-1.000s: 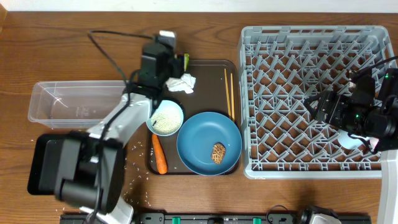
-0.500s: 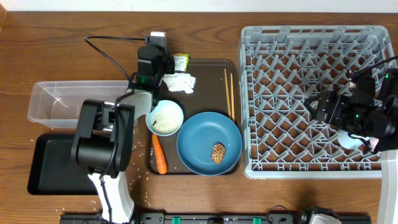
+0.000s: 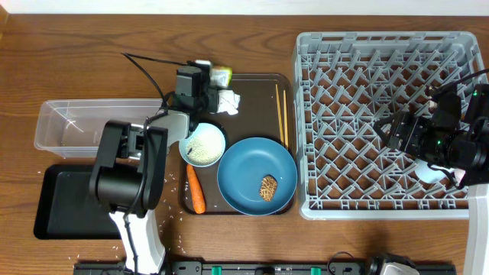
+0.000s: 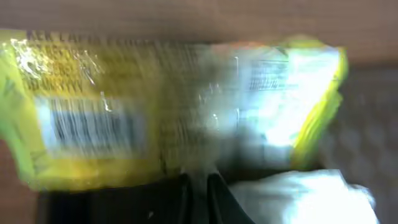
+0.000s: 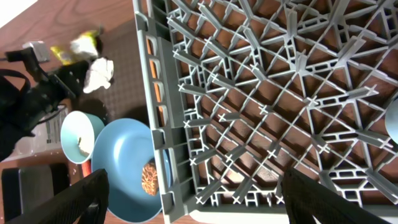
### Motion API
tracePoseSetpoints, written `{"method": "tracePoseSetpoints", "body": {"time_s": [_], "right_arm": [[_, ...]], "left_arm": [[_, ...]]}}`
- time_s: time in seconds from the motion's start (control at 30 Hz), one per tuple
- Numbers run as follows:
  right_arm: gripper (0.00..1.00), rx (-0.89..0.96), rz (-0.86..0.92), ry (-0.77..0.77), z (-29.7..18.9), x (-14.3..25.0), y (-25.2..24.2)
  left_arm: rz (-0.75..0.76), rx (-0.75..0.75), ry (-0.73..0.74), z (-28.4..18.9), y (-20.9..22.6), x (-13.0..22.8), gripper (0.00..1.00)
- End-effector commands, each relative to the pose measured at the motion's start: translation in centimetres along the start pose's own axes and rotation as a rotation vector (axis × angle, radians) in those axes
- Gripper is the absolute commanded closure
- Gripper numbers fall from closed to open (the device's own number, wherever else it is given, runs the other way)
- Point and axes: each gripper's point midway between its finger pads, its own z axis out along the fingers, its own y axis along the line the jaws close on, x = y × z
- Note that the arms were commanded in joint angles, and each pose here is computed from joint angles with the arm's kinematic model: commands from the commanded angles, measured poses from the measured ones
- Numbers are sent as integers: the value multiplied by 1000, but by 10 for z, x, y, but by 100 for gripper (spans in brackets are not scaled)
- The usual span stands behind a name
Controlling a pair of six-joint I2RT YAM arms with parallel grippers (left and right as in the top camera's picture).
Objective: Sort waste into correct bins and load items into the dishwasher rack
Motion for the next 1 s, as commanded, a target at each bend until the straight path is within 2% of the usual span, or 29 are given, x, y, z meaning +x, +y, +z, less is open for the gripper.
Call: {"method": "tracePoseSetpoints", "body": {"time_s": [0.0,0.13,0.3,0.33,0.37,0.43,0.53,0.57,0.7,0.73,0.8,0.87,0.97], "right_arm": [[18,-3,-26,-3,0,-1,2],[18,-3,-26,-3,0,-1,2],[18,-3,-25,-3,0,-1,2],[18,-4,-26,-3,0,-1,2],[19,-3,-26,-4,0,-1,2],[18,-4,-28,-7,0,-2,2],[18,-5,-29,-11,0,-3,2],[18,-5,-29,-11,0,-3,2],[18,-4,-29,-11,0,-3,2],[18,-5,-29,-11,0,-3,2],[18,-4,-29,-11,0,-3,2],[18,-4,-29,-10,0,-2,2],[18,-4,-29,-10,0,-2,2]], "left_arm": [[-30,22,-1,-15,-8,-11,89],[-43,15,54,-15,-7,2,89],[-39,74,3,-34,-20,-21,87],[-37,75,-12,-39,-21,-27,83],[-35,77,-29,-44,-22,-33,69],[-32,80,-54,-47,-23,-41,66],[-26,78,-117,-50,-23,-58,50],[-25,63,-146,-51,-20,-64,49],[-21,-11,-291,-53,-8,-96,51],[-5,-10,-317,-52,-9,-101,63],[25,-11,-349,-47,-9,-105,73],[28,-9,-363,-37,-8,-103,81],[26,-13,-359,-21,-3,-93,85]]}}
